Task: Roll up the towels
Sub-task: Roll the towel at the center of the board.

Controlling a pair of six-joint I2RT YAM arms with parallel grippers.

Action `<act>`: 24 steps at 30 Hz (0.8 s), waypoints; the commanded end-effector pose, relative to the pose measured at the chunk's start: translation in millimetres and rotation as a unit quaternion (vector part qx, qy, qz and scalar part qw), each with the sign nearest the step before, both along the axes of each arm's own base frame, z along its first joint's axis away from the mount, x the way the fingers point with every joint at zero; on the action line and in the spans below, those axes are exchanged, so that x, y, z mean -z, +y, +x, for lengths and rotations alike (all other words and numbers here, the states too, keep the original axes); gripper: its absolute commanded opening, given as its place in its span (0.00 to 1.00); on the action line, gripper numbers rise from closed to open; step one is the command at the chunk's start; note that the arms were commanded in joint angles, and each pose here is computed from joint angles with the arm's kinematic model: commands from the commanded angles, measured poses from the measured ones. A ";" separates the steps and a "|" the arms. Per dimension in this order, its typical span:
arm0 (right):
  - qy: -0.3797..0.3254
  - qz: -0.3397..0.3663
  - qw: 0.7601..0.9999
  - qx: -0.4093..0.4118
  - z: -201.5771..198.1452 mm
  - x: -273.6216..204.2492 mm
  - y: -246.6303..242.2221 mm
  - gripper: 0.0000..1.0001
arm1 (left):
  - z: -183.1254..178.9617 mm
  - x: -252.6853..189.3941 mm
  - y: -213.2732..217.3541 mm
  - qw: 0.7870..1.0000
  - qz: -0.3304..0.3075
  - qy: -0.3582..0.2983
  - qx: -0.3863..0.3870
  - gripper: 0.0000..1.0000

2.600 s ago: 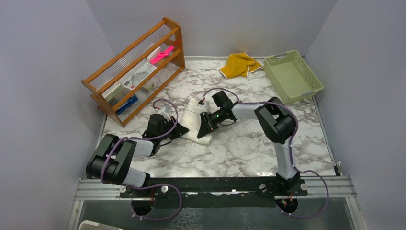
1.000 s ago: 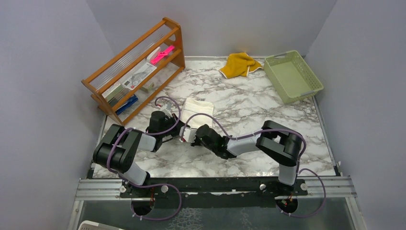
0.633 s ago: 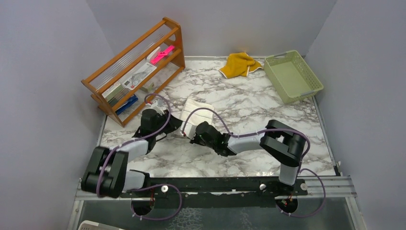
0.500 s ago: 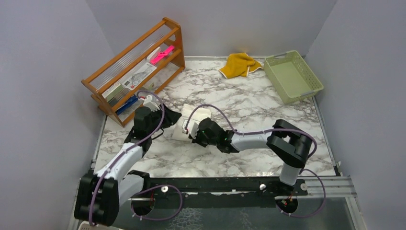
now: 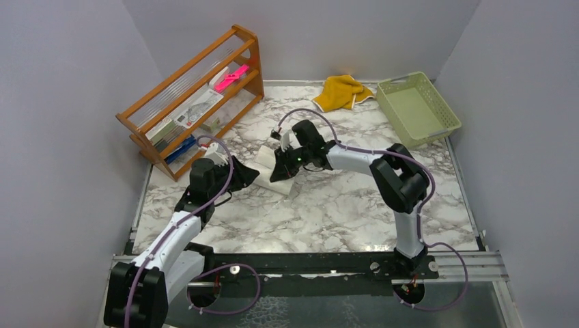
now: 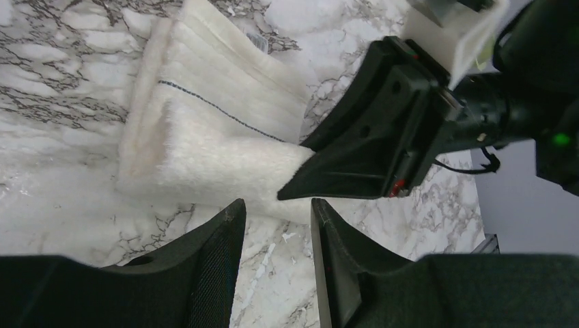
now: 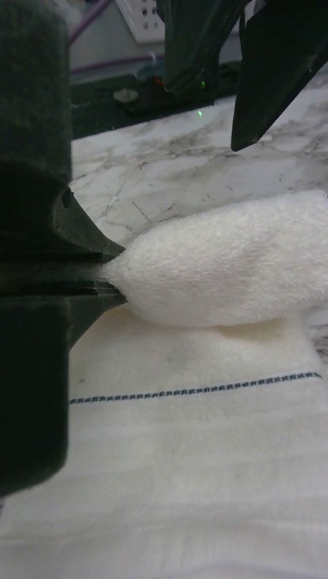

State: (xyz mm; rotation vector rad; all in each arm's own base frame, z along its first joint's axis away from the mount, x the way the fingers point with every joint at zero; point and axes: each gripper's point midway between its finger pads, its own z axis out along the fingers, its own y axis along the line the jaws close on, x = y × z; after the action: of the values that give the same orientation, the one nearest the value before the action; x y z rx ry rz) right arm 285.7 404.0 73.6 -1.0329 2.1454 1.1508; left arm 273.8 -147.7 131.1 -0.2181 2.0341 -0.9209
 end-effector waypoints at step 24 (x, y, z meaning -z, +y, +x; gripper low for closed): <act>0.241 -0.025 0.970 -0.007 -23.4 54.0 -3.0 0.29 | 19.9 85.3 -16.5 0.997 -0.003 0.070 0.038 0.40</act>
State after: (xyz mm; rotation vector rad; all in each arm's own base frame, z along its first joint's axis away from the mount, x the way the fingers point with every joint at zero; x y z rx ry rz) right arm 263.4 408.4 34.3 -0.8639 2.5025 1.5285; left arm 281.3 -165.3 56.7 -0.2470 2.1825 -1.0177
